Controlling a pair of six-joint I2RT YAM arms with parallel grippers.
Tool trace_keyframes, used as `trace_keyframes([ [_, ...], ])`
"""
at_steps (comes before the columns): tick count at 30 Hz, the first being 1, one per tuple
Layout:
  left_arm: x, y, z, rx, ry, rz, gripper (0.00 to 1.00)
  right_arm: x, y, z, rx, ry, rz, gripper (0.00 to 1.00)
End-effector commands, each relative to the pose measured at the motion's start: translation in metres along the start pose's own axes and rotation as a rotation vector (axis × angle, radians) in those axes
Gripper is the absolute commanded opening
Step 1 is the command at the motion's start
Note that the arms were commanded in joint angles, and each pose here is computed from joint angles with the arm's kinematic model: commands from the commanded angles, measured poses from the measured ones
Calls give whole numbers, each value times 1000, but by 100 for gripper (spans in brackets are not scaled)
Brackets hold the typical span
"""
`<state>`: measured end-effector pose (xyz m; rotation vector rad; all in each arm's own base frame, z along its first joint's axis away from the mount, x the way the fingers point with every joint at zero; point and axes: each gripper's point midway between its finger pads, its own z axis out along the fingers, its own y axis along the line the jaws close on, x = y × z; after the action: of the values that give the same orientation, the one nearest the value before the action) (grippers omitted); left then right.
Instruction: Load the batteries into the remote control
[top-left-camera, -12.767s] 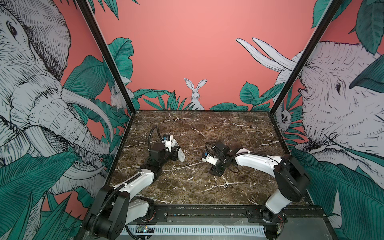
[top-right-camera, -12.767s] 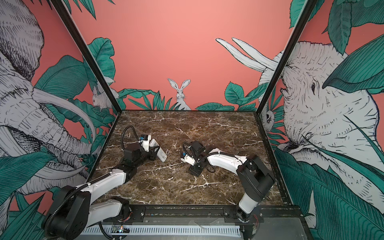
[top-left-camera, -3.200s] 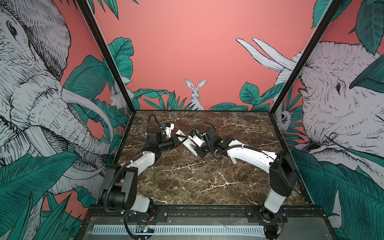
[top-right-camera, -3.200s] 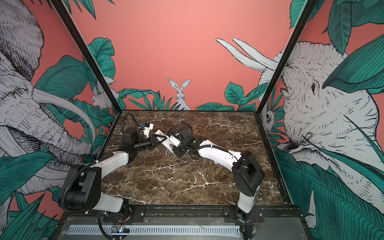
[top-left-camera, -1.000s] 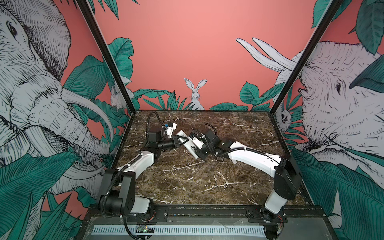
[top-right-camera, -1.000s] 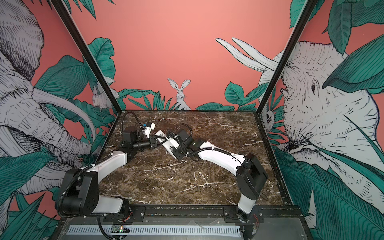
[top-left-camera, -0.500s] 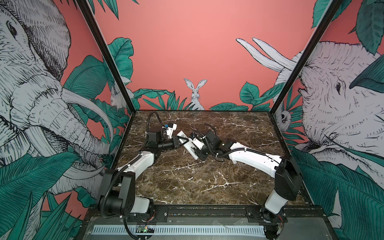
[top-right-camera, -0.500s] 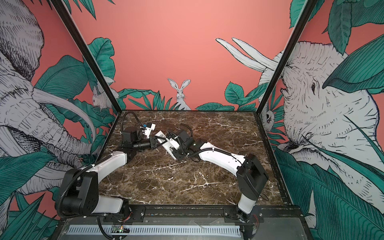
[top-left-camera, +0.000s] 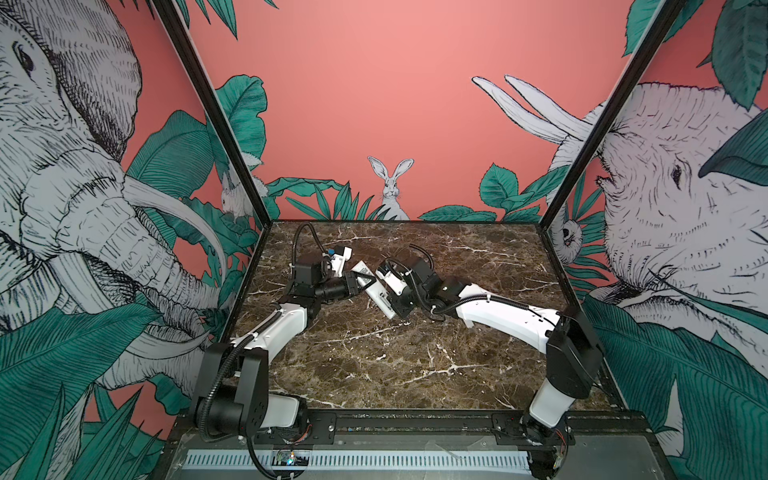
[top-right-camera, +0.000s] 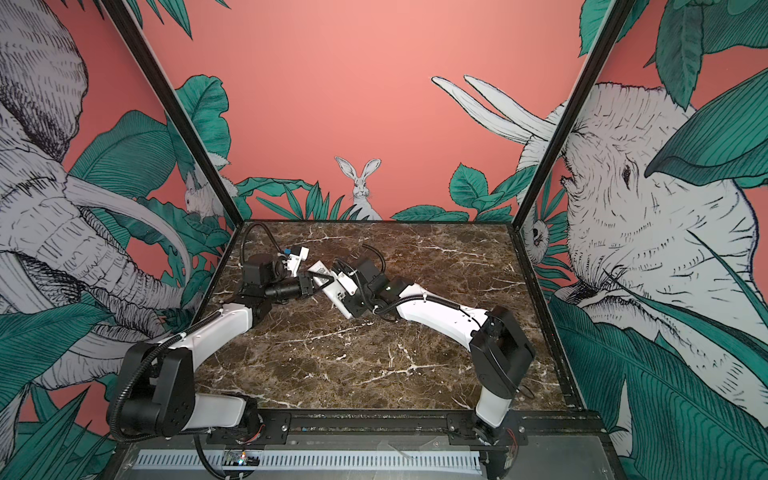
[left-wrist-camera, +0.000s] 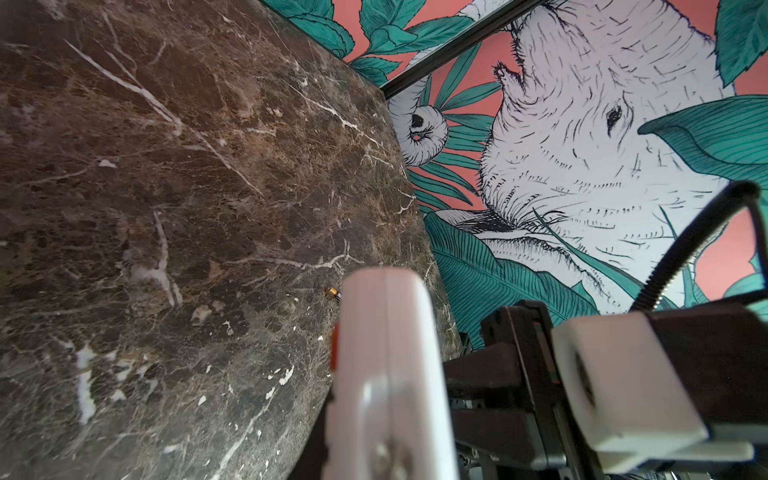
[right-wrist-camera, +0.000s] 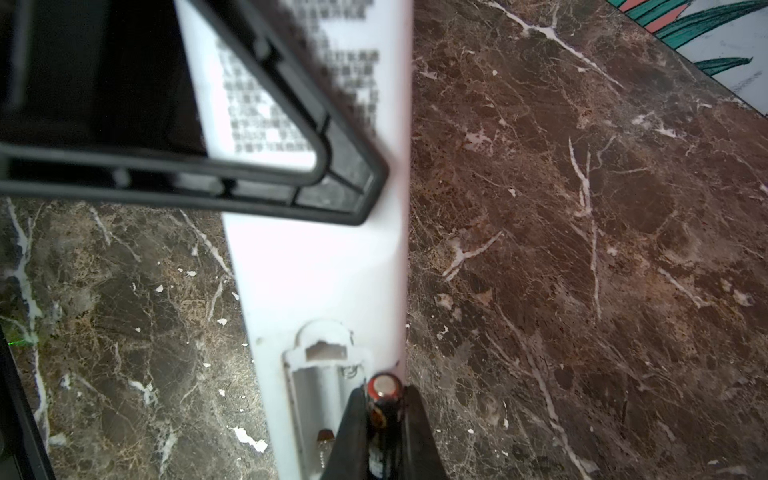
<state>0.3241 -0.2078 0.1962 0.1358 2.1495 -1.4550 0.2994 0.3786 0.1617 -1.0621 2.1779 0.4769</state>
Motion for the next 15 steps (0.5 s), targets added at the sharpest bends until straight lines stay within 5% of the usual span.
trace_keyframes([
  [1, 4, -27, -7, 65, 16, 49, 0, -12, 0, 7, -13, -55, 42, 5],
  [8, 3, -6, -8, -46, -6, 40, 0, -12, 2, -6, -23, -67, 55, 4],
  [15, 5, 45, -30, -272, -22, -31, 0, 39, -2, -2, -5, 53, 105, 4],
])
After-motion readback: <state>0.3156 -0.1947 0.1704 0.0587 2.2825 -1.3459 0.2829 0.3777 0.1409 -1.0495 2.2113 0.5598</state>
